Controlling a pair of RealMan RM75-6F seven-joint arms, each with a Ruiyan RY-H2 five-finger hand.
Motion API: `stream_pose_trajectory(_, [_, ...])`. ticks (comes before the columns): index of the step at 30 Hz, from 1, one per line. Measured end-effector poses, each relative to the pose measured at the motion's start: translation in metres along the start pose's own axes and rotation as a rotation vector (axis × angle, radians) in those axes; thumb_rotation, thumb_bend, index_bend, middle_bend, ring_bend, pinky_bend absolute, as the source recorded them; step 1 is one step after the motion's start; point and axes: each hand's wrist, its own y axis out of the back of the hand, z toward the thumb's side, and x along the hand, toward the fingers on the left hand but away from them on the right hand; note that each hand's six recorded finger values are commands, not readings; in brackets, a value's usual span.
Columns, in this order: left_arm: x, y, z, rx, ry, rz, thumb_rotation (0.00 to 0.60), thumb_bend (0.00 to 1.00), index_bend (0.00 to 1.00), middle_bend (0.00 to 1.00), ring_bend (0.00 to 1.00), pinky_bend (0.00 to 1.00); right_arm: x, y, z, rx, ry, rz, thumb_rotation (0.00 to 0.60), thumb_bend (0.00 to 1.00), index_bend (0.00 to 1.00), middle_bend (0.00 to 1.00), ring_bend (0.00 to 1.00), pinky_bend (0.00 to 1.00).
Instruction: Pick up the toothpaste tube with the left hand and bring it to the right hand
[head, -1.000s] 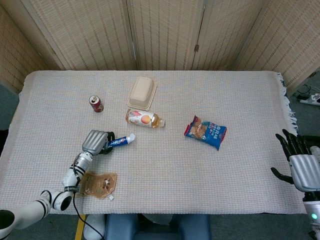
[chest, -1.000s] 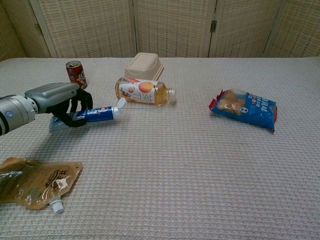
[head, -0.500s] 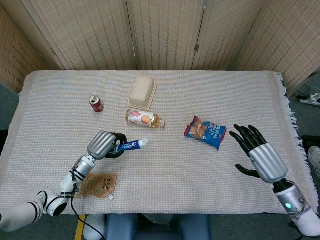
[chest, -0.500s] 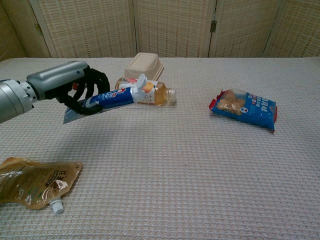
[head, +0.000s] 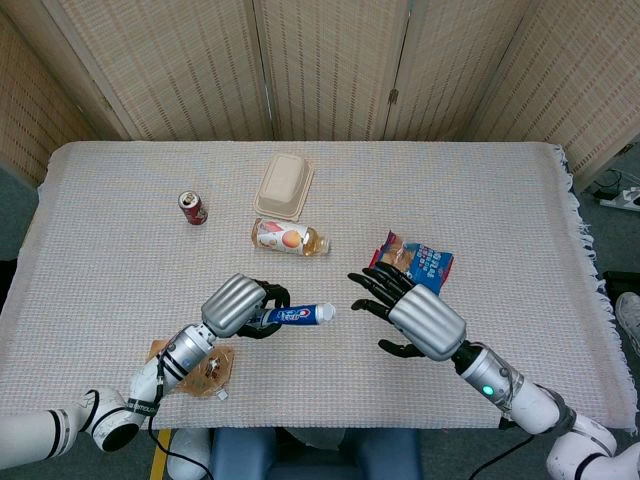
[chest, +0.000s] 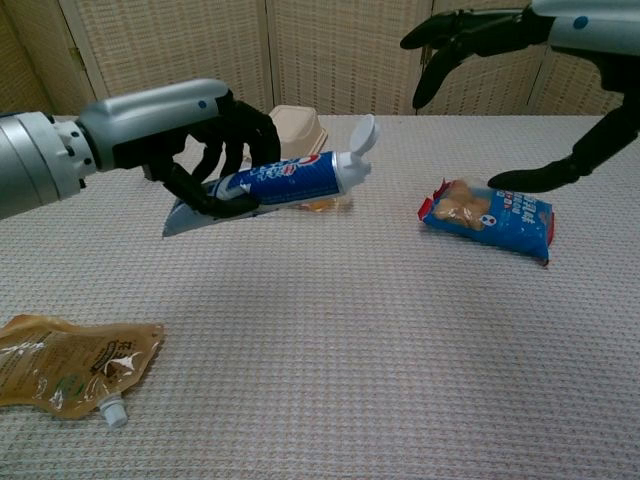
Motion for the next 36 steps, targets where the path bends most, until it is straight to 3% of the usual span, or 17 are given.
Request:
stream_pose_trajectory(17, [0.005,-0.006,0.007,0.001,0.014,-0.02,0.6,0.84,0.77,0.78,0.72,0.71,-0.026,-0.01,0.015,-0.018,0.051,0.024,0.6,0.33,0.3,0.08,0.02,0.0])
stream_pose_trajectory(36, [0.002,-0.003,0.001,-0.108,0.014,0.018,0.6,0.85,0.77,0.78,0.72,0.71,-0.02,-0.027,-0.006,-0.036,-0.03,0.054,0.6,0.33,0.3,0.08,0.02,0.0])
